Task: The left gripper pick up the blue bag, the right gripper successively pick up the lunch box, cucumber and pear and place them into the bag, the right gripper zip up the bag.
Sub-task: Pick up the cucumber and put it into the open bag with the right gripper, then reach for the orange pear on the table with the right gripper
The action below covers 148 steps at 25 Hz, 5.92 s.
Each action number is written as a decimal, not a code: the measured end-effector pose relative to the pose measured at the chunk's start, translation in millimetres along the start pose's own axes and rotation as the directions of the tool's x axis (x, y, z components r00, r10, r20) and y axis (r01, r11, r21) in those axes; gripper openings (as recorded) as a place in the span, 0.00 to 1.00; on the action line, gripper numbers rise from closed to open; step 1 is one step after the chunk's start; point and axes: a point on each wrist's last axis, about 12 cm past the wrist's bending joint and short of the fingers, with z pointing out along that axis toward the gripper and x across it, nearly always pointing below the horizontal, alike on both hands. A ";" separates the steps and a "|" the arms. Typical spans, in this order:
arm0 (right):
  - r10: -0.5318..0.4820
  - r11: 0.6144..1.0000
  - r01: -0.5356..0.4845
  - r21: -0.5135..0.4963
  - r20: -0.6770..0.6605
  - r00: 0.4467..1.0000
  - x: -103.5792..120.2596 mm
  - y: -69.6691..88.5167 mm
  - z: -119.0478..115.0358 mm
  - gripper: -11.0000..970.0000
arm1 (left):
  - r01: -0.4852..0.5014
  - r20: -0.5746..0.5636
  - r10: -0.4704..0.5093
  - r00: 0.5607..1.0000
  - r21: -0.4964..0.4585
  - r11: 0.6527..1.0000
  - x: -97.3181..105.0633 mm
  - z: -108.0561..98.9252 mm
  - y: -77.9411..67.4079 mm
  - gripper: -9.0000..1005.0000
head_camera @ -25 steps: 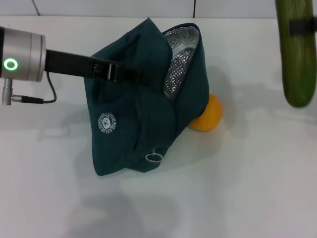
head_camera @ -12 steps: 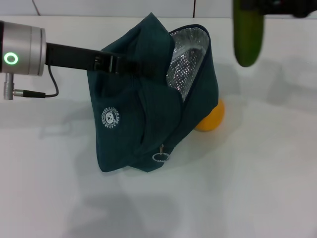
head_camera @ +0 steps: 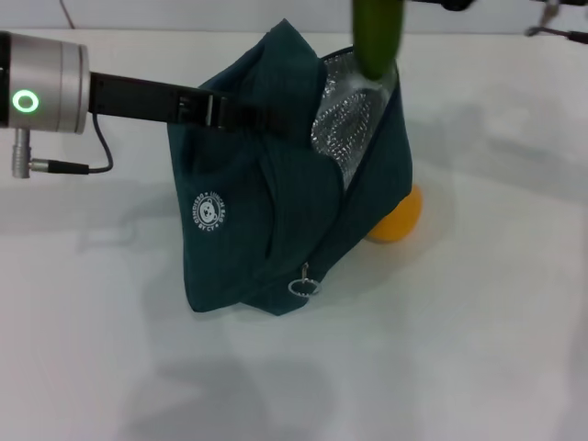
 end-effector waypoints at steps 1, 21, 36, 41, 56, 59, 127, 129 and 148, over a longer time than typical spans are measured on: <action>-0.004 1.000 0.004 -0.009 0.016 1.000 1.6 0.8 5.1 0.67 | 0.002 0.001 -0.002 1.000 -0.001 1.000 0.0 0.5 0.5 0.05; -0.051 0.999 0.050 -0.009 -0.193 0.980 63.4 13.4 23.2 0.79 | 0.025 0.057 -0.024 0.998 -0.018 1.000 -0.6 -0.8 5.7 0.05; -0.062 0.987 0.072 0.146 -0.074 0.995 38.4 3.5 -24.5 0.91 | 0.074 0.103 -0.066 0.992 -0.080 0.994 13.7 -15.6 18.1 0.05; -0.049 0.977 0.052 0.206 -0.023 0.999 36.3 7.4 -59.6 0.91 | 0.114 0.155 -0.098 0.983 -0.099 0.989 27.6 -28.3 27.5 0.05; 0.099 0.979 -0.075 0.189 -0.123 0.987 86.8 22.0 -70.4 0.91 | 0.154 0.222 -0.123 0.967 -0.128 0.980 48.0 -47.0 38.7 0.05; 0.103 0.985 -0.079 0.152 -0.158 0.982 97.9 29.0 -63.8 0.91 | 0.162 0.222 -0.132 0.966 -0.123 0.979 49.6 -46.4 40.0 0.05; 0.091 0.991 -0.063 0.115 -0.254 0.963 143.2 39.3 -32.9 0.64 | 0.136 0.241 -0.106 0.965 -0.110 0.985 40.1 -39.9 41.1 0.05; 0.090 0.991 -0.063 0.114 -0.253 0.963 143.1 39.5 -32.6 0.60 | 0.136 0.241 -0.106 0.965 -0.110 0.985 40.2 -40.0 41.2 0.05; 0.076 0.993 -0.051 0.102 -0.254 0.964 140.5 39.2 -28.3 0.57 | 0.131 0.239 -0.104 0.965 -0.101 0.986 41.3 -36.3 42.7 0.05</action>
